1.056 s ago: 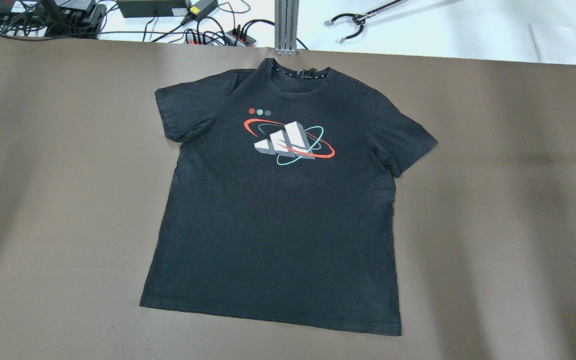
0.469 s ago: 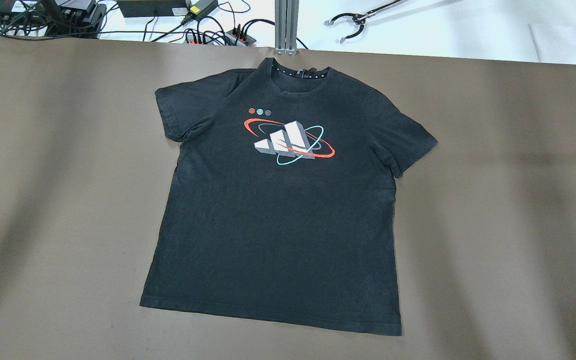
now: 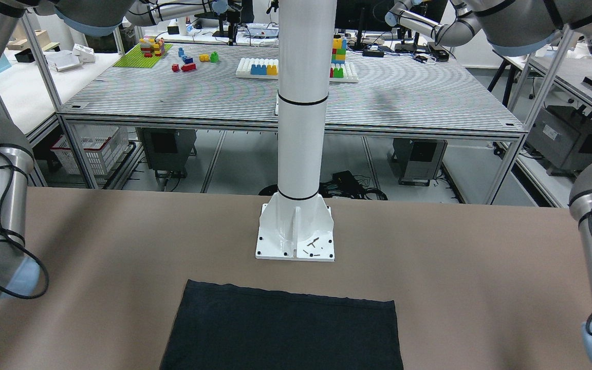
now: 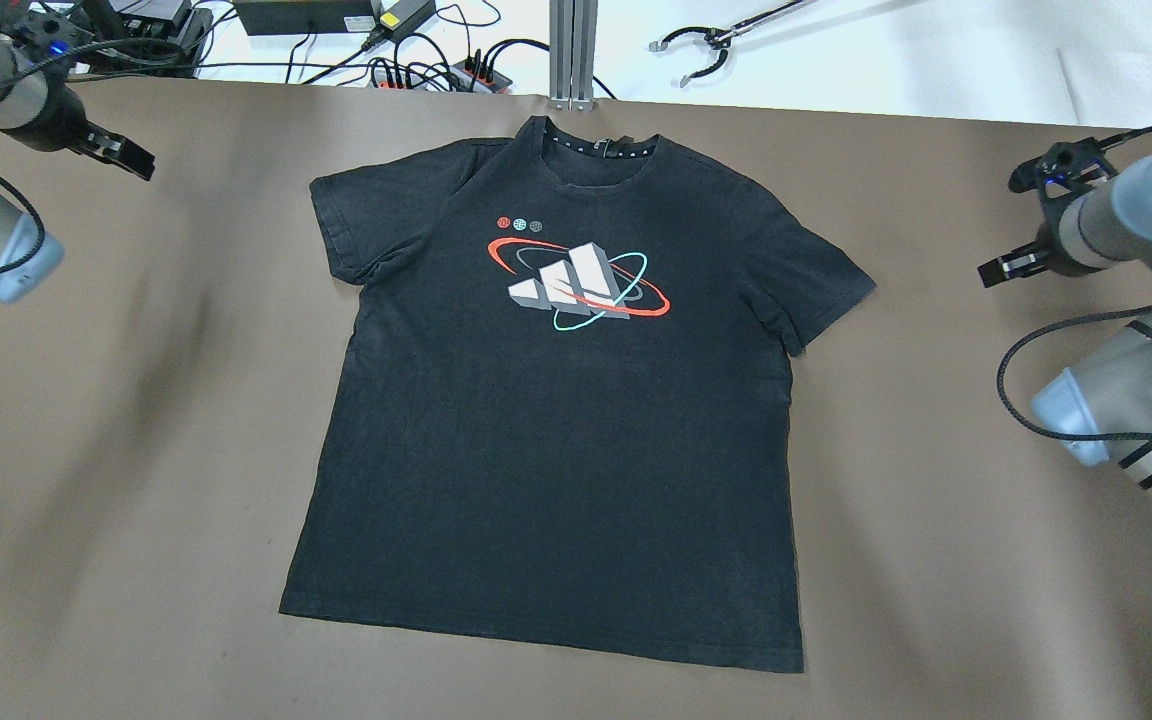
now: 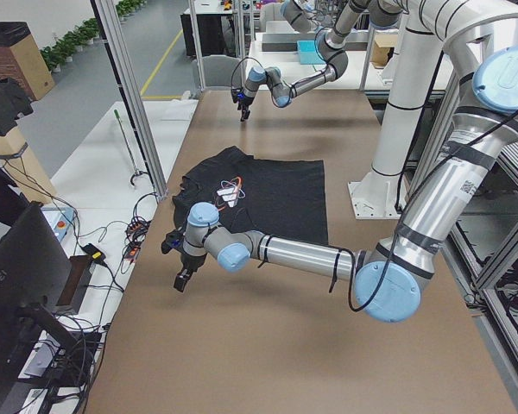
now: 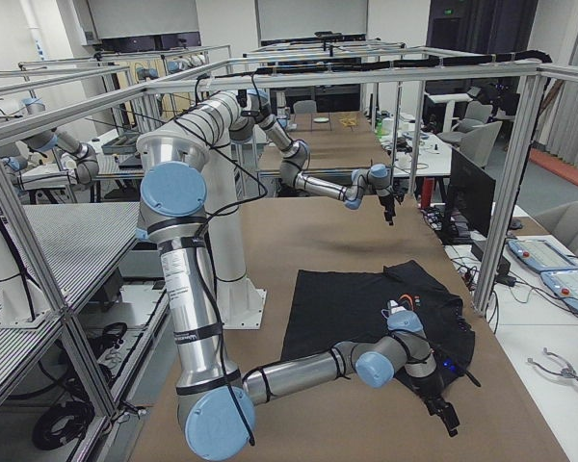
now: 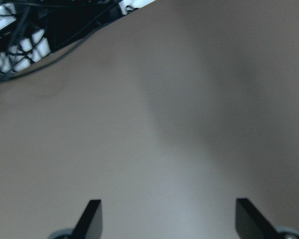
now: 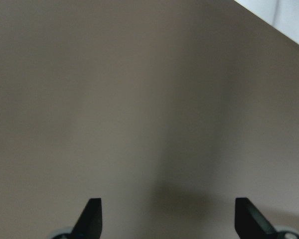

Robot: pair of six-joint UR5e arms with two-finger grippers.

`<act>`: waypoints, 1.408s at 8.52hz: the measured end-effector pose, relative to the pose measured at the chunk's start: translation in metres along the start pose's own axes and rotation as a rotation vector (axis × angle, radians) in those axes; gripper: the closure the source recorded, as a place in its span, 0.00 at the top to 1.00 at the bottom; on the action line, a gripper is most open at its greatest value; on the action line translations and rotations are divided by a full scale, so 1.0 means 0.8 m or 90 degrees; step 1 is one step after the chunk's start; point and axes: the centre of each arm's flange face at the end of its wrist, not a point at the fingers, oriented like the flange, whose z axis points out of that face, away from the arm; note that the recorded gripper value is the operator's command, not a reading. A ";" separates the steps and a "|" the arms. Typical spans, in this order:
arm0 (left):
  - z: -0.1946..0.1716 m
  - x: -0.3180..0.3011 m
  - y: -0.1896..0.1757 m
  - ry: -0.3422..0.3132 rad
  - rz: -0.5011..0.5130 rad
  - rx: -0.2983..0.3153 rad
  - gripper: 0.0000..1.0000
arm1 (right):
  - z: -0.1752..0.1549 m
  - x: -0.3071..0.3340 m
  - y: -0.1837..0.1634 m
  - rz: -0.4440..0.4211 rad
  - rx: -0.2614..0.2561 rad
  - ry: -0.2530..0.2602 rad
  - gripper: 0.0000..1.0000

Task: Fold clothes
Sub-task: 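Move the left gripper to the black shirt's far sleeve while the right arm approaches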

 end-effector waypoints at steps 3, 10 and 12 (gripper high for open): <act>0.061 0.094 -0.057 0.066 -0.071 -0.015 0.94 | 0.013 -0.075 -0.001 0.037 0.011 -0.043 0.93; 0.147 0.195 -0.097 0.089 -0.076 -0.061 0.83 | 0.012 -0.089 -0.001 0.033 0.017 -0.052 0.94; 0.149 0.201 -0.107 0.075 -0.077 -0.057 0.62 | 0.011 -0.089 -0.001 0.030 0.017 -0.052 0.94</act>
